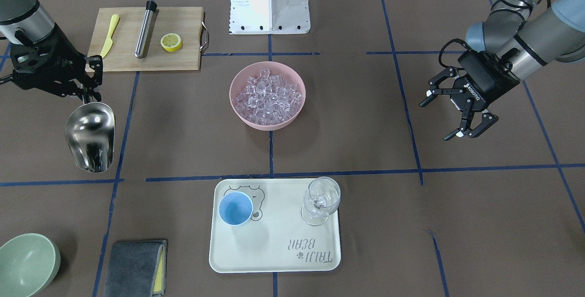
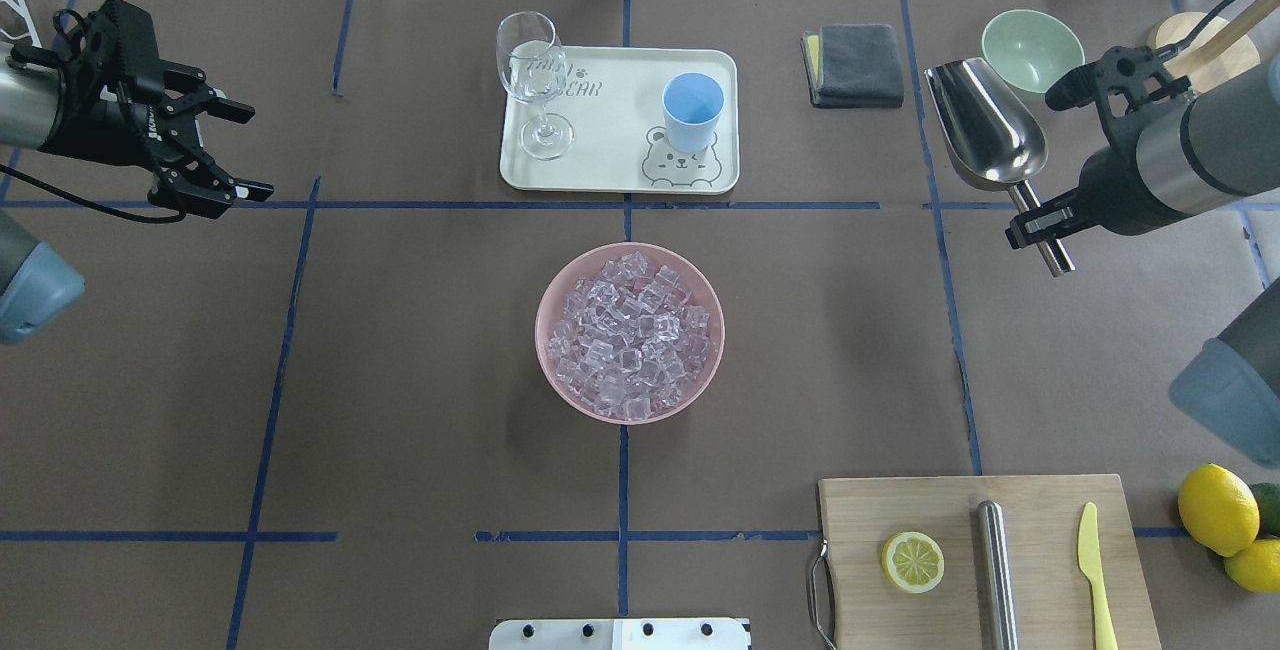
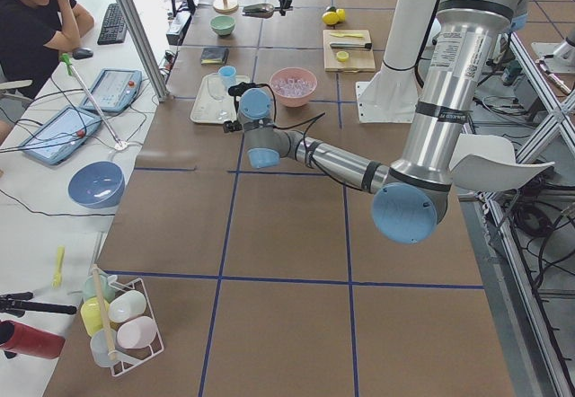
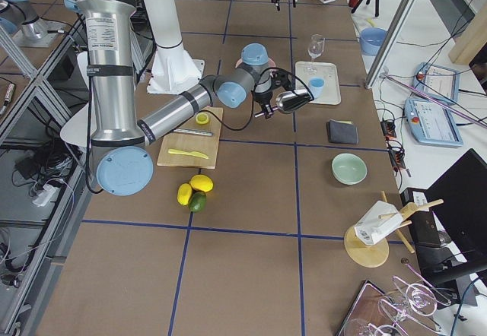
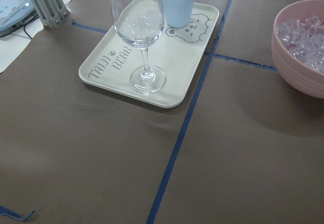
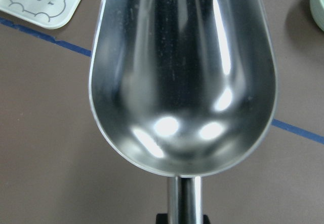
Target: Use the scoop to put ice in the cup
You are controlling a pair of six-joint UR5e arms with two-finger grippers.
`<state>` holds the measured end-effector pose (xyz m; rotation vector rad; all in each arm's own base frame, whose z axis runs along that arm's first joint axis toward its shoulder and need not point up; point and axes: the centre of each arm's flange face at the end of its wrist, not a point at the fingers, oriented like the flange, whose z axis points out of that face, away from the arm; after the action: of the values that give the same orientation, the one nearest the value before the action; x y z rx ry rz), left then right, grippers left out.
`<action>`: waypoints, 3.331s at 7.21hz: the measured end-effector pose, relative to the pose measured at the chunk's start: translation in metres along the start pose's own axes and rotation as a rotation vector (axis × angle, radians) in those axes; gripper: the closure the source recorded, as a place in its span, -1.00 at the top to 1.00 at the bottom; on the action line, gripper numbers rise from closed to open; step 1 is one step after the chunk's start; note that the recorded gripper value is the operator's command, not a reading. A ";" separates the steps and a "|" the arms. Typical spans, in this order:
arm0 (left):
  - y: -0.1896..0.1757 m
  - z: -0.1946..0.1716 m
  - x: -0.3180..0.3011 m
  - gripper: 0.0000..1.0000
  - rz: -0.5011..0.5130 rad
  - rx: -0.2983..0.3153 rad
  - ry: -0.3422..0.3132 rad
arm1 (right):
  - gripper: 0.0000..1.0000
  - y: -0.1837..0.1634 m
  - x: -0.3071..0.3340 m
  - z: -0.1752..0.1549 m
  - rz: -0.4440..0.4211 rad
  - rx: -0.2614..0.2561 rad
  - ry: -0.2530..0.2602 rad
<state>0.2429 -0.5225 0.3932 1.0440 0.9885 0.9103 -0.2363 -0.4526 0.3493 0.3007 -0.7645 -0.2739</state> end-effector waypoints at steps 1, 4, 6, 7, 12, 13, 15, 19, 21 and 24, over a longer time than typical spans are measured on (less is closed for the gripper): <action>0.000 0.000 0.000 1.00 0.000 0.000 0.000 | -1.00 -0.013 -0.004 -0.009 -0.088 -0.016 0.067; -0.006 0.006 0.001 0.98 0.013 0.006 0.007 | -1.00 -0.011 -0.032 -0.009 -0.291 -0.096 0.161; -0.014 0.011 0.006 0.99 0.025 0.014 0.017 | -1.00 -0.028 -0.083 -0.016 -0.477 -0.164 0.249; -0.015 0.011 0.007 0.99 0.027 0.016 0.018 | -1.00 -0.039 -0.109 -0.027 -0.584 -0.196 0.285; -0.031 0.046 0.034 1.00 0.067 0.026 0.016 | -1.00 -0.046 -0.152 -0.018 -0.880 -0.255 0.368; -0.040 0.070 0.055 1.00 0.092 0.040 -0.011 | -1.00 -0.046 -0.157 -0.014 -0.897 -0.264 0.366; -0.050 0.120 0.108 1.00 0.123 0.051 -0.011 | -1.00 -0.046 -0.164 -0.013 -0.914 -0.264 0.357; -0.056 0.176 0.187 1.00 0.149 0.052 0.037 | -1.00 -0.044 -0.180 -0.008 -0.934 -0.286 0.341; -0.069 0.187 0.206 1.00 0.158 0.066 0.066 | -1.00 -0.045 -0.193 -0.004 -0.947 -0.300 0.334; -0.072 0.205 0.229 1.00 0.163 0.056 0.110 | -1.00 -0.042 -0.207 -0.003 -0.966 -0.305 0.322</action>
<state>0.5138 -0.3797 0.3171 1.1439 1.0354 1.0881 -0.3824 -0.4185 0.2006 0.3959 -0.2011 -1.2097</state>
